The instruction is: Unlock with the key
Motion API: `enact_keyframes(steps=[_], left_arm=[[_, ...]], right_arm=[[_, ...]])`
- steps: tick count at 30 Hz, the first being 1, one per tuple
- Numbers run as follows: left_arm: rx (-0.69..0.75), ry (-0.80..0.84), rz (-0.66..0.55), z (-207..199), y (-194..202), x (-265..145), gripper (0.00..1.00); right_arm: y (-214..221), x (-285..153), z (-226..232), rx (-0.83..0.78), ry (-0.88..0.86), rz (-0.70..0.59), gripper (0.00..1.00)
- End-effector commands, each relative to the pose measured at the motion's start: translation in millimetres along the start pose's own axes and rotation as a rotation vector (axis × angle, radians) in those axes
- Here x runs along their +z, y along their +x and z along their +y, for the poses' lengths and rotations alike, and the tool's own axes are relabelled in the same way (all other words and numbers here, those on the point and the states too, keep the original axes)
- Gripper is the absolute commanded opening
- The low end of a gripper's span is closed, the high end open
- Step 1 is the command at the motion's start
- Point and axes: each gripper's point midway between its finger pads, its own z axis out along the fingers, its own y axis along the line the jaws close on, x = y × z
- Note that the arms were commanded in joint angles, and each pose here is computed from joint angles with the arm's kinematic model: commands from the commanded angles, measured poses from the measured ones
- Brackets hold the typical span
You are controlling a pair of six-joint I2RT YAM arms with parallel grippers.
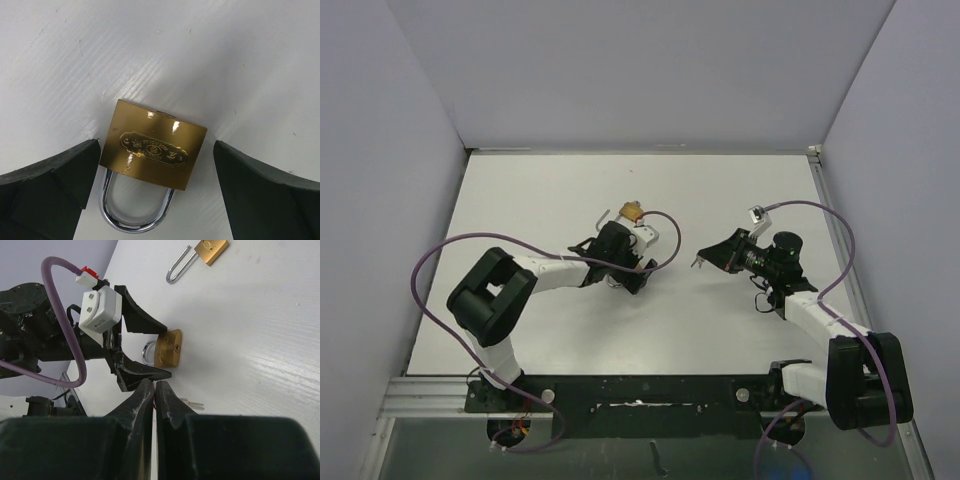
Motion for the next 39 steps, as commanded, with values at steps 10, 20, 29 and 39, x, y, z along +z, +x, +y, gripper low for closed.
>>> enact_keyframes(steps=[10, 20, 29, 39], left_arm=[[0.021, -0.080, 0.046, -0.5, 21.1, 6.0, 0.92], [-0.031, -0.103, 0.065, 0.4, 31.5, 7.0, 0.75], [-0.048, -0.093, 0.088, -2.7, 38.4, 8.1, 0.17], [-0.056, -0.056, -0.095, -15.9, -9.1, -10.2, 0.00]], right_arm=[[-12.3, -1.9, 9.1, -0.054, -0.032, -0.035, 0.00], [-11.4, -1.3, 7.1, -0.051, -0.029, -0.034, 0.00], [-11.6, -0.5, 6.9, -0.049, -0.030, -0.033, 0.00], [-13.2, 2.4, 4.5, -0.045, -0.023, -0.029, 0.00]])
